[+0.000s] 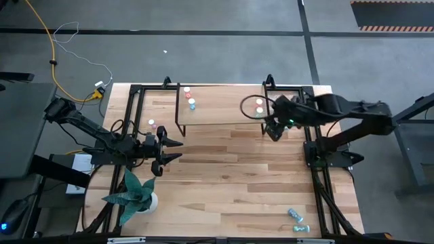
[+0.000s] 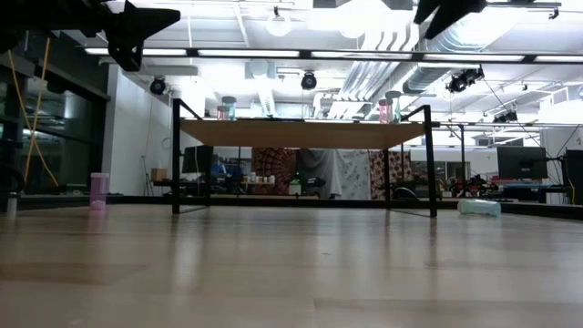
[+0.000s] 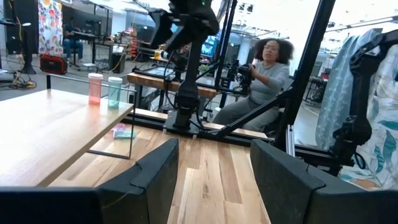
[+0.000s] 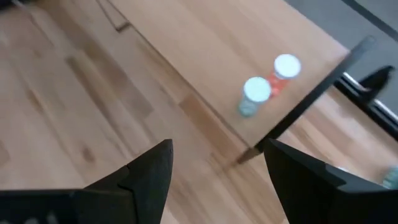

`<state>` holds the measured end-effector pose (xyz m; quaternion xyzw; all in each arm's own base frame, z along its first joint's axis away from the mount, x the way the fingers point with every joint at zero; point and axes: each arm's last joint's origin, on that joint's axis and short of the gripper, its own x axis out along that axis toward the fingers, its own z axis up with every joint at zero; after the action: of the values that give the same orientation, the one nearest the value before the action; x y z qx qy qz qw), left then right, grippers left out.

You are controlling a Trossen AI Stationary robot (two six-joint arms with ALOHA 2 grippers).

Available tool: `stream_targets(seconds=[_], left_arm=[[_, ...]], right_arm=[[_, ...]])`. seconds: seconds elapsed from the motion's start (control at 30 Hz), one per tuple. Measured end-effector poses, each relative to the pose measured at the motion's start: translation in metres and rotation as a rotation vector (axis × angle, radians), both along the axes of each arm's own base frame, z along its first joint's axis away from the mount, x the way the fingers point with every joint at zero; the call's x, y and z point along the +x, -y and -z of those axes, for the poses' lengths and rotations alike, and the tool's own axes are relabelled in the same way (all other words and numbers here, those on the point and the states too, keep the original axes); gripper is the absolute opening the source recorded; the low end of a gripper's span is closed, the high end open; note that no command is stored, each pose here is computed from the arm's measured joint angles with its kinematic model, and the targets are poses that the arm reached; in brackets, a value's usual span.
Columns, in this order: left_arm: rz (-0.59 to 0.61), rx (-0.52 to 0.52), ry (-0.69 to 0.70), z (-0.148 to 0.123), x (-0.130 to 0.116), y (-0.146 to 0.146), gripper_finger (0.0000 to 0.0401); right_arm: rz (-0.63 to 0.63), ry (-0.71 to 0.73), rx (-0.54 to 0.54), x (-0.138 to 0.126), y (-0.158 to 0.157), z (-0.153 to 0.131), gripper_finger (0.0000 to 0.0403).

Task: Pick and place medicine bottles onto shelf by color
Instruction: Adjust the shelf on the table

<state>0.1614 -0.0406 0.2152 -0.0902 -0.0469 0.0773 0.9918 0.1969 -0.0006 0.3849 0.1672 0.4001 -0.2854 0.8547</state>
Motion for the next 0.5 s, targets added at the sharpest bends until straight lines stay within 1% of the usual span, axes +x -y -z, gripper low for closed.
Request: stream_targets(seconds=[0.23, 0.37, 0.5], left_arm=[[-0.016, -0.001, 0.0, 0.0, 0.0, -0.001, 0.019], [-0.016, -0.001, -0.001, 0.0, 0.0, 0.0, 0.019], [-0.017, -0.001, -0.001, 0.0, 0.0, -0.001, 0.019]], right_arm=[[-0.003, 0.172, -0.015, -0.025, -0.002, 0.012, 0.0245], [-0.002, 0.224, -0.012, -0.031, -0.002, 0.013, 0.0245], [-0.002, 0.245, -0.01, -0.031, -0.002, 0.012, 0.0245]])
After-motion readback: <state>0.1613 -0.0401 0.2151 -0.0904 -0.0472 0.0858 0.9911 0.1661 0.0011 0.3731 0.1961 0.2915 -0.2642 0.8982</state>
